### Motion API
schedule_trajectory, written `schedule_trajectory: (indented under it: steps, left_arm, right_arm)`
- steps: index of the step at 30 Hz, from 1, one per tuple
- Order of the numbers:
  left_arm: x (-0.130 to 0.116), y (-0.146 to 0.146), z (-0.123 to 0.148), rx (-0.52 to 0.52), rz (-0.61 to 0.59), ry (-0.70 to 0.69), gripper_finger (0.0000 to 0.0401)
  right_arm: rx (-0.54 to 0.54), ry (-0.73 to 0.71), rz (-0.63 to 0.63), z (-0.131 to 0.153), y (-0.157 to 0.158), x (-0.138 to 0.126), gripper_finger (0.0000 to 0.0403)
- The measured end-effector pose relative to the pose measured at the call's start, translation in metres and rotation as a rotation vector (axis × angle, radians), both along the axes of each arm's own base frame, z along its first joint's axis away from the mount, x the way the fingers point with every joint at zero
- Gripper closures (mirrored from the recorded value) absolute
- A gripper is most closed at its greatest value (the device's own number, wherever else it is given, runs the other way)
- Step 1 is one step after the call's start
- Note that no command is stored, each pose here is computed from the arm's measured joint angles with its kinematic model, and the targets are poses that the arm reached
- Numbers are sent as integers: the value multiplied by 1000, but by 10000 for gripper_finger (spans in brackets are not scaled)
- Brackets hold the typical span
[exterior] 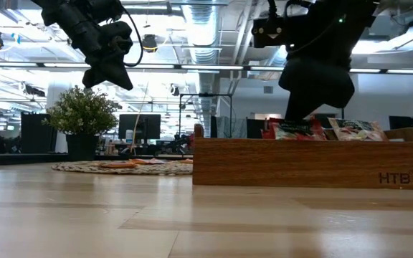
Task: Pick & Place Tea
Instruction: Put the red tea bag into the middle slot of the wooden organizer, then put the orange tea bag into the left slot of the wooden organizer
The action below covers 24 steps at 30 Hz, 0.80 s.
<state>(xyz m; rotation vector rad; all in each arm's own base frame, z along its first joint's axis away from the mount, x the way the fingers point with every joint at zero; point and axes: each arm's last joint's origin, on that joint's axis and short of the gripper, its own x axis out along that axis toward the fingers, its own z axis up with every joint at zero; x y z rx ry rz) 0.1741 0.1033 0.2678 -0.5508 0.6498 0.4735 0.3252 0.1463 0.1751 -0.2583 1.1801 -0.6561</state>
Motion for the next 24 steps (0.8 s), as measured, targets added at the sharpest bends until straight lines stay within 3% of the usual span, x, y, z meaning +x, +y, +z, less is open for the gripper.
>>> schedule_trajectory:
  steps: [5, 12, 15, 24]
  left_arm:
    - [0, 0, 0, 8, -8, 3, 401]
    - [1, 0, 1, 16, -10, -7, 401]
    - [1, 0, 2, 16, -18, -20, 401]
    - [3, -4, 2, -89, -122, -79, 401]
  right_arm:
    - [-37, 29, 5, 15, 0, -2, 335]
    - [-257, 41, 37, 79, 0, -3, 335]
    - [-266, -24, 54, 103, -10, -1, 335]
    - [-138, -82, -234, 156, -110, -17, 335]
